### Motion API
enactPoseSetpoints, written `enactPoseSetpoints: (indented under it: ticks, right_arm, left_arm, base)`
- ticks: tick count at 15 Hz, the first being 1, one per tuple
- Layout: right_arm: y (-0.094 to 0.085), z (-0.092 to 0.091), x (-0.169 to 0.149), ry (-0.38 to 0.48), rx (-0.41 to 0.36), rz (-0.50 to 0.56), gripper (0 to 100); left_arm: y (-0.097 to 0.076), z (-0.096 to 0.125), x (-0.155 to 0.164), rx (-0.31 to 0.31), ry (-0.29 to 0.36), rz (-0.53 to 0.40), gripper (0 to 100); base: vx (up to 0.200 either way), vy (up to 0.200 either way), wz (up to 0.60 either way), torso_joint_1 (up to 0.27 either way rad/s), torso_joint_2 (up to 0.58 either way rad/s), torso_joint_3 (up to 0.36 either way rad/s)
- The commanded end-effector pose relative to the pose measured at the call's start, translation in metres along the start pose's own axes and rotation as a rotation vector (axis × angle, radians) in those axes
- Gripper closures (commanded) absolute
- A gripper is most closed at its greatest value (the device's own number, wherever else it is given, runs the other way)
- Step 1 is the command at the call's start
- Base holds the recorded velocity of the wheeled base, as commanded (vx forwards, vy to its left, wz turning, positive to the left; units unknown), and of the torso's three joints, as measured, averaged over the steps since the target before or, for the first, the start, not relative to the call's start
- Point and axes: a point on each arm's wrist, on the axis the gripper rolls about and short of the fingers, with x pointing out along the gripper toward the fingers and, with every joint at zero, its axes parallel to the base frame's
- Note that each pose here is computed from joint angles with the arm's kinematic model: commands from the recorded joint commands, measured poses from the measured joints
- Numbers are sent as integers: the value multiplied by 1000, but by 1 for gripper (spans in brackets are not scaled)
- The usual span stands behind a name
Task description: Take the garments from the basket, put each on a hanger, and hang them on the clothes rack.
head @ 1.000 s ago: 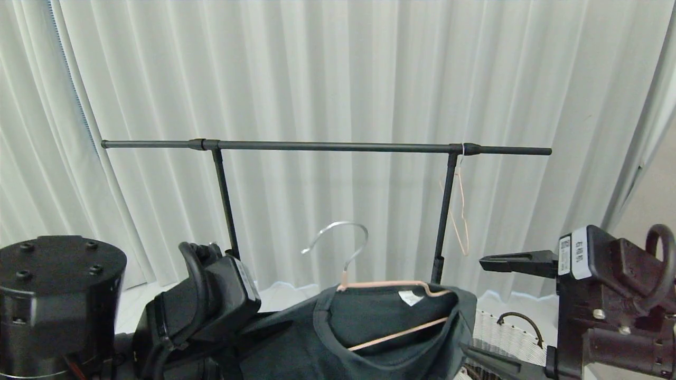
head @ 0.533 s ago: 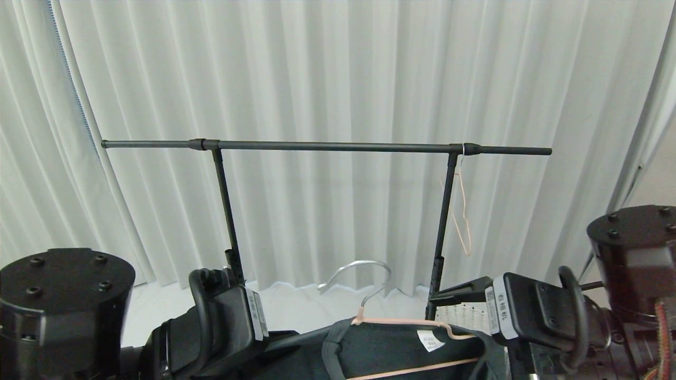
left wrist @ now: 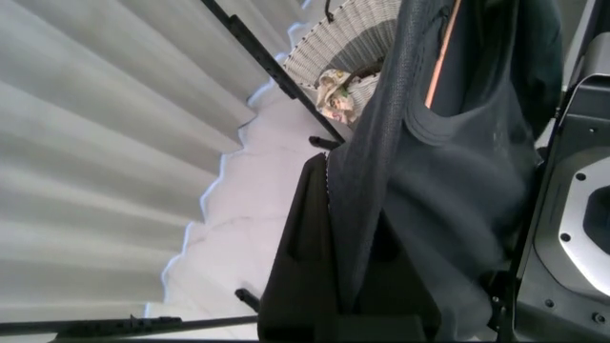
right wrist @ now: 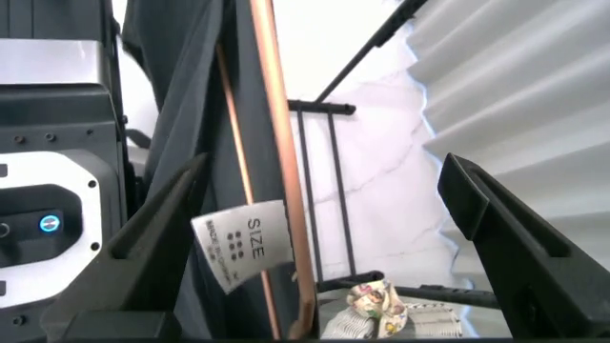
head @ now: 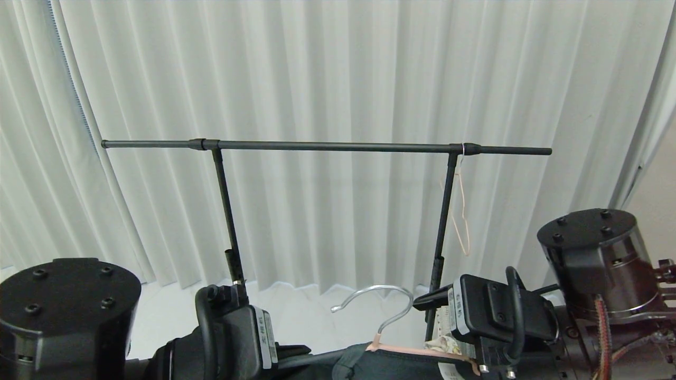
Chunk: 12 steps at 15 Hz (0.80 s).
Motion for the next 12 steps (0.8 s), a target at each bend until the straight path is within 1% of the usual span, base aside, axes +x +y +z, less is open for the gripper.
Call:
enactPoseSetpoints:
  ticks: [1, 2, 3, 12]
  right_arm:
    - [0, -1, 3, 8, 3, 6, 0]
    - [0, -1, 3, 8, 3, 6, 0]
    - [1, -1, 3, 7, 0, 10, 100]
    - [2, 2, 0, -8, -10, 2, 100]
  left_arm:
    - [0, 0, 0, 0, 0, 0, 100]
    - [0, 0, 0, 0, 0, 0, 100]
    - [0, 1, 0, 1, -2, 1, 100]
    - [-2, 3, -1, 8, -14, -6, 100]
  base:
    - [0, 0, 0, 0, 0, 0]
    - [0, 0, 0, 0, 0, 0]
    - [0, 0, 0, 0, 0, 0]
    - [0, 0, 0, 0, 0, 0]
